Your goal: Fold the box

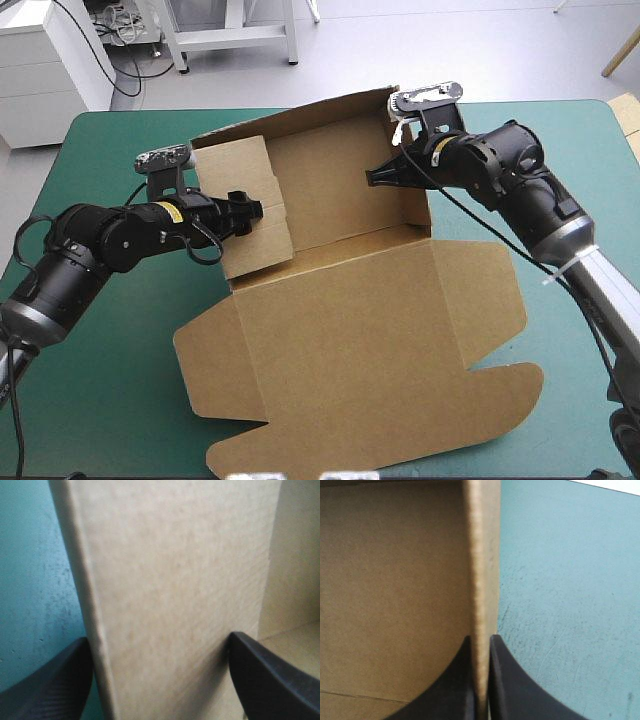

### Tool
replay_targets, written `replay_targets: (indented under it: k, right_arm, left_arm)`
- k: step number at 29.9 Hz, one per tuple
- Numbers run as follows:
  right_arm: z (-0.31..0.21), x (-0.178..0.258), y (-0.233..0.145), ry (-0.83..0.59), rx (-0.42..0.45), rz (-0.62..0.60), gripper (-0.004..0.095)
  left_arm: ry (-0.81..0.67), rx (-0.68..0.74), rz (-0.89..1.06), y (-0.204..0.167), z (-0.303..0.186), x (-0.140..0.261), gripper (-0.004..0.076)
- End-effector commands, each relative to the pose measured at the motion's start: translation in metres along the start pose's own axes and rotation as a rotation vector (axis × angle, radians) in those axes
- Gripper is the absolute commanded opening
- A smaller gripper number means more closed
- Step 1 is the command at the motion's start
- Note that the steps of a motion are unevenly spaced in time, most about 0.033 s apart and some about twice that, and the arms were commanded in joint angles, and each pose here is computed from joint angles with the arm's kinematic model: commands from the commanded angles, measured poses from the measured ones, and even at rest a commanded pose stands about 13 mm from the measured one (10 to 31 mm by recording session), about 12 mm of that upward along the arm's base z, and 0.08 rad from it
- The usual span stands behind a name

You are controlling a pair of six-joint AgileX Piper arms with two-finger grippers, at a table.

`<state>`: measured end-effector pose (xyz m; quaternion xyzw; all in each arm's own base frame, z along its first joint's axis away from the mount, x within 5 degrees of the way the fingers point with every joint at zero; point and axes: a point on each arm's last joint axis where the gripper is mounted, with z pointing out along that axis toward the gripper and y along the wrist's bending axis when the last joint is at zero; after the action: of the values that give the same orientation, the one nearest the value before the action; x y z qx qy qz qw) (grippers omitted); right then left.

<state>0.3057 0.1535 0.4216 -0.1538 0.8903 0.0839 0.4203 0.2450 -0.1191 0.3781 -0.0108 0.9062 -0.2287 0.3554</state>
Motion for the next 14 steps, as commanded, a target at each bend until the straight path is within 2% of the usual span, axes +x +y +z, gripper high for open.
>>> replay_targets:
  k: [1, 11, 13, 14]
  right_arm:
    - [-0.028, -0.017, 0.011, -0.162, -0.044, 0.021, -0.001]
    - [-0.03, -0.018, 0.019, -0.186, -0.062, 0.009, -0.001]
    - [-0.03, -0.018, 0.019, -0.186, -0.062, 0.009, -0.001]
    - [-0.03, -0.018, 0.019, -0.186, -0.062, 0.009, -0.001]
  left_arm:
    - [-0.147, 0.025, -0.044, -0.007, -0.01, -0.017, 0.0529]
    - [-0.119, 0.018, -0.077, -0.006, -0.003, -0.015, 0.0528]
    - [-0.116, 0.015, -0.073, -0.006, -0.001, -0.015, 0.0475]
    - [-0.106, 0.009, -0.066, -0.005, 0.002, -0.015, 0.0399]
